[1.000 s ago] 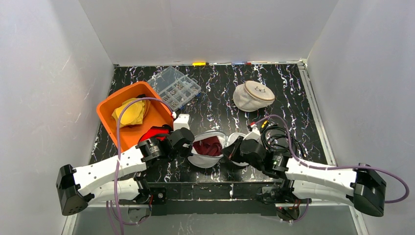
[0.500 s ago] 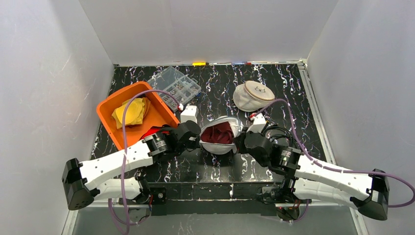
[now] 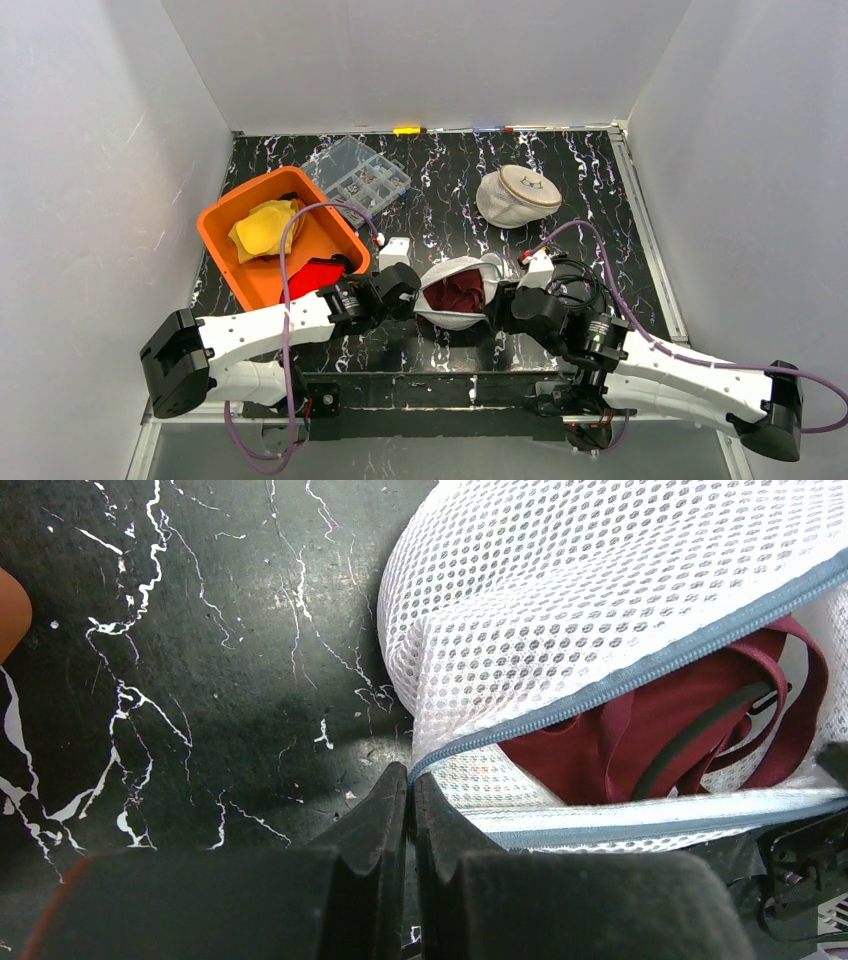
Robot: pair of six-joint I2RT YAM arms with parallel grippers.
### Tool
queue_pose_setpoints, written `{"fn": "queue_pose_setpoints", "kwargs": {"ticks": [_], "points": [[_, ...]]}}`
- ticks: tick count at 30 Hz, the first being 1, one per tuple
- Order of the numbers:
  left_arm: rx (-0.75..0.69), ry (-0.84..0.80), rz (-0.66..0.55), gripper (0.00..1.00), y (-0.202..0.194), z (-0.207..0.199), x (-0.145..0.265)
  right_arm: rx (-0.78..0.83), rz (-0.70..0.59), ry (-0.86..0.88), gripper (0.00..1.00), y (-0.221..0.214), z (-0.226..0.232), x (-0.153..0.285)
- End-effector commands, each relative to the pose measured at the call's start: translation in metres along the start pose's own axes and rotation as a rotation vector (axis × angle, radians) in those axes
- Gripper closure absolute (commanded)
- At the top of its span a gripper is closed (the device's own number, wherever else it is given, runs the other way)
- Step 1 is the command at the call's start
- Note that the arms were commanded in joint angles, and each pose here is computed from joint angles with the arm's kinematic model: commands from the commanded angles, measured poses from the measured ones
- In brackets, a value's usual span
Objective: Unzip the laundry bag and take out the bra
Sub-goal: Open the laundry bag at the center of the board.
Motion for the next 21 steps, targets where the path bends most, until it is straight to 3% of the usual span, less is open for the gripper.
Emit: {"fn": "queue_pose_setpoints", "kwargs": {"ticks": [1,8,16,21], "points": [[-0.012,0.014,-0.016,1.00,0.008,0.000,0.006,0.024,-0.033,0.012,0.38,0.034,0.001,0.029],[-0.023,0.007,-0.001,1.00,0.011,-0.005,0.006,0.091,-0.065,0.120,0.31,0.084,0.025,0.053],[-0.019,0.000,0.013,1.00,0.012,-0.010,0.006,0.125,-0.067,0.185,0.35,0.089,0.065,0.006],[-0.022,-0.013,0.032,1.00,0.009,-0.010,0.005,0.177,-0.064,0.053,0.35,0.073,0.061,-0.024]]}}
Point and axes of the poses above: each gripper's point midway between its finger pads, its own x axis back along the fingers, its own z axis along the line the jaws close on, y = z × x, the point moved 10 cm from there along x, back along the fingers, and after that the axes turned 8 degrees about x, right-handed, at the moved point
